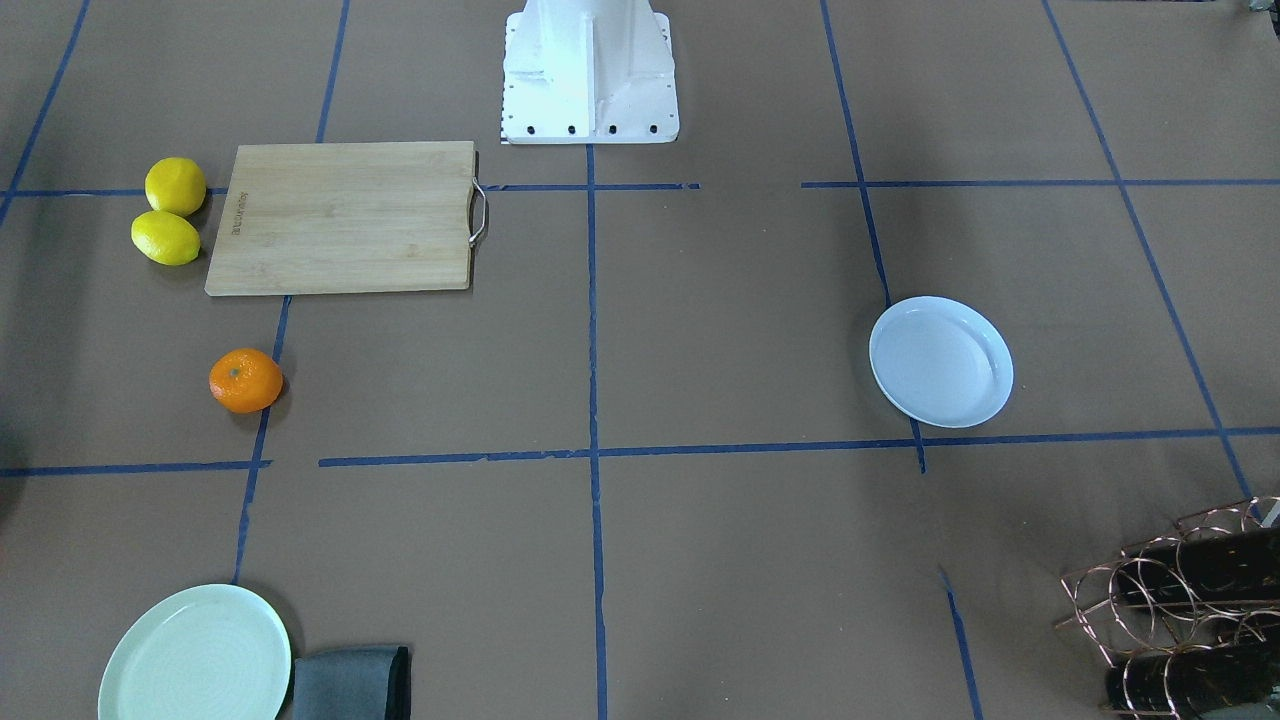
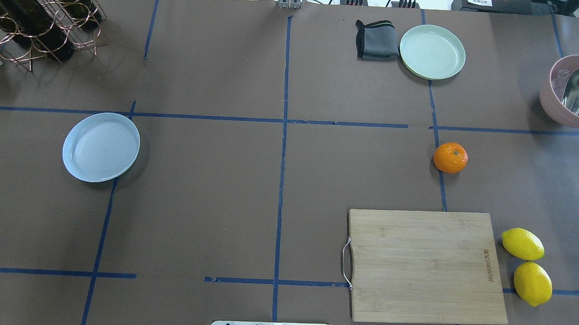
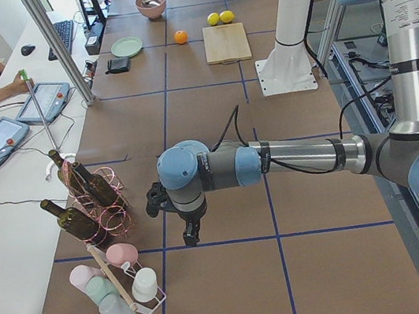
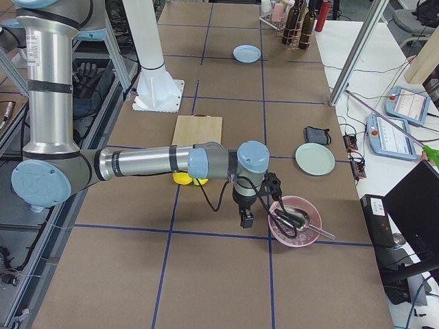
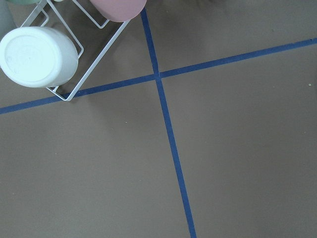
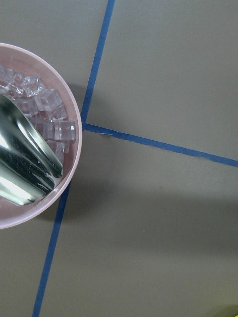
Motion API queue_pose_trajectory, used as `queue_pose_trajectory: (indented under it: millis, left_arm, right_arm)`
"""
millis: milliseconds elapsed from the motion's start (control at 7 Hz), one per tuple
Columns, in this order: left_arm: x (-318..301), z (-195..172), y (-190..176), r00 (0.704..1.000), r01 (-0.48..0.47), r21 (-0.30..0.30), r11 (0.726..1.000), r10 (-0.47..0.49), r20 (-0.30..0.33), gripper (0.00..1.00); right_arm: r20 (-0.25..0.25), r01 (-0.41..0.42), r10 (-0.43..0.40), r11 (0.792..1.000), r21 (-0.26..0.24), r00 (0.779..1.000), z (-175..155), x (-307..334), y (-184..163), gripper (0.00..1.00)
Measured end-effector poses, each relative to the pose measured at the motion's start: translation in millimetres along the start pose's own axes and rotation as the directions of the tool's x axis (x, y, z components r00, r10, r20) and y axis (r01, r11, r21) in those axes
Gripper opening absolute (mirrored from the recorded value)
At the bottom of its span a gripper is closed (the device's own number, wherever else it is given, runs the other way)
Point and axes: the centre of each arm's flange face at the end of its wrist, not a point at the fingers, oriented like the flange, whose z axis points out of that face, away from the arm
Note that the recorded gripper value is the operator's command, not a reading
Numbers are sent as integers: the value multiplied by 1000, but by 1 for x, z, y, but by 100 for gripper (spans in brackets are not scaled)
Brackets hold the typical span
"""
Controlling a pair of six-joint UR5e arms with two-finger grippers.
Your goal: Pick orange to plate
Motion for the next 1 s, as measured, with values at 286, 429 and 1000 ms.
queue_pose_trajectory:
  millis: [286,429,1000]
  left_arm:
    - [7,-7,-3,1000,-2,2,1000,2,0,100]
    - [9,-8,-3,1000,-10,4,1000,10,7,100]
    - [20,6,-12,993,-71,57,996,76,-90,100]
  right_arm:
    - [8,1,-1,1000,-1,1000,1,-1,0,100]
    - [16,1,-1,1000,-1,1000,2,-2,0,100]
    - [52,22,-23,1000,17,998,1,-11,-7,100]
